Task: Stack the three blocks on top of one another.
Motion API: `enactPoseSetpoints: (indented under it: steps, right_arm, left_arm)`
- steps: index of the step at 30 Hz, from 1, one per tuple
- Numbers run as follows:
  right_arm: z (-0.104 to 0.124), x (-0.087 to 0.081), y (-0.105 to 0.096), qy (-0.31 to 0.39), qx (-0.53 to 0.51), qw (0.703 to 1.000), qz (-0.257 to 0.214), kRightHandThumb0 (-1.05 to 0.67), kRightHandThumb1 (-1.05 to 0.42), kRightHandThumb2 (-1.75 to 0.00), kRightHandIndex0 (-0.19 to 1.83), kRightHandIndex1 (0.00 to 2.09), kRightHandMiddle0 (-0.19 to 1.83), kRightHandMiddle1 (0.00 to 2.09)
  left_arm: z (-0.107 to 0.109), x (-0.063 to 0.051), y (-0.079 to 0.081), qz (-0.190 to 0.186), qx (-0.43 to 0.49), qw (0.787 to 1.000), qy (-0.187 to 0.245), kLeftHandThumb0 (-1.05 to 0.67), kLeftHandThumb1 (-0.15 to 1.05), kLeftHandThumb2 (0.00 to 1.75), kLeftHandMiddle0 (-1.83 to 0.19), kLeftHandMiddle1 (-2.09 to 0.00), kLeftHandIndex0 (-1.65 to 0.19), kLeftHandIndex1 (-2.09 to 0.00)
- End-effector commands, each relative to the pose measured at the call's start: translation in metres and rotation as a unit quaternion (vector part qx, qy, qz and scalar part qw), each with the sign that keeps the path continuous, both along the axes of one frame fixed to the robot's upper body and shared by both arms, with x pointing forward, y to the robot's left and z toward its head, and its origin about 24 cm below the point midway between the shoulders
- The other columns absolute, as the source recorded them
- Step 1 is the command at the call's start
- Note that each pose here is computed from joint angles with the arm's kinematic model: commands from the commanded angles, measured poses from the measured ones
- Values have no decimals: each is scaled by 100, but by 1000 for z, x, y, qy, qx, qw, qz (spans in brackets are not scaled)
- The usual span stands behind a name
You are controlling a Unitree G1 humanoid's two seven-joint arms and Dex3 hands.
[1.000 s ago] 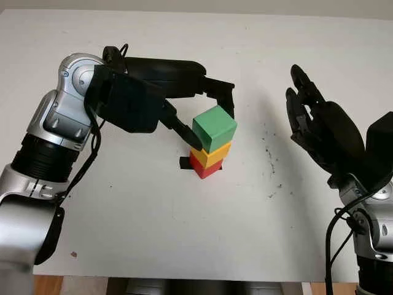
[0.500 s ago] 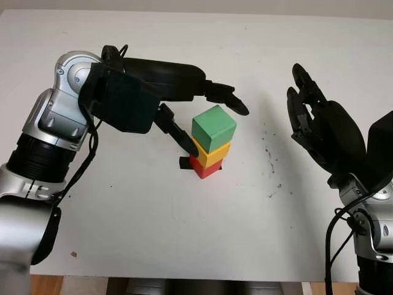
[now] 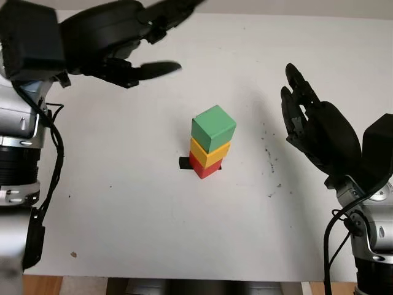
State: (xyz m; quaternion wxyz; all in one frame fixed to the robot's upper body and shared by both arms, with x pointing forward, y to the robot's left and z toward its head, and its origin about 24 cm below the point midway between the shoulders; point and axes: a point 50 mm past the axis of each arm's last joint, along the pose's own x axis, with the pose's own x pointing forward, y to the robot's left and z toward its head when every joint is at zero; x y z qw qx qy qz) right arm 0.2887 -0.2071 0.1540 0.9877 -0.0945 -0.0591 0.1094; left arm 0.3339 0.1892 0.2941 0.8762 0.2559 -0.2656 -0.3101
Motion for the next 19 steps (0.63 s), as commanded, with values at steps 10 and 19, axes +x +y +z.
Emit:
enactPoseSetpoints:
  steps: [10, 19]
  right_arm:
    - [0, 7, 23, -21, 67, 998, -4, -71, -105, -76, -19, 0, -19, 0]
    - [-13, 10, 33, -15, 118, 992, -28, -75, -105, -77, -19, 0, -19, 0]
  left_arm:
    - [-106, 13, 9, 69, -160, 979, 104, -86, 105, 69, 19, 0, 19, 0]
    - [-150, 5, 3, 82, -211, 961, 157, -86, 105, 67, 19, 0, 19, 0]
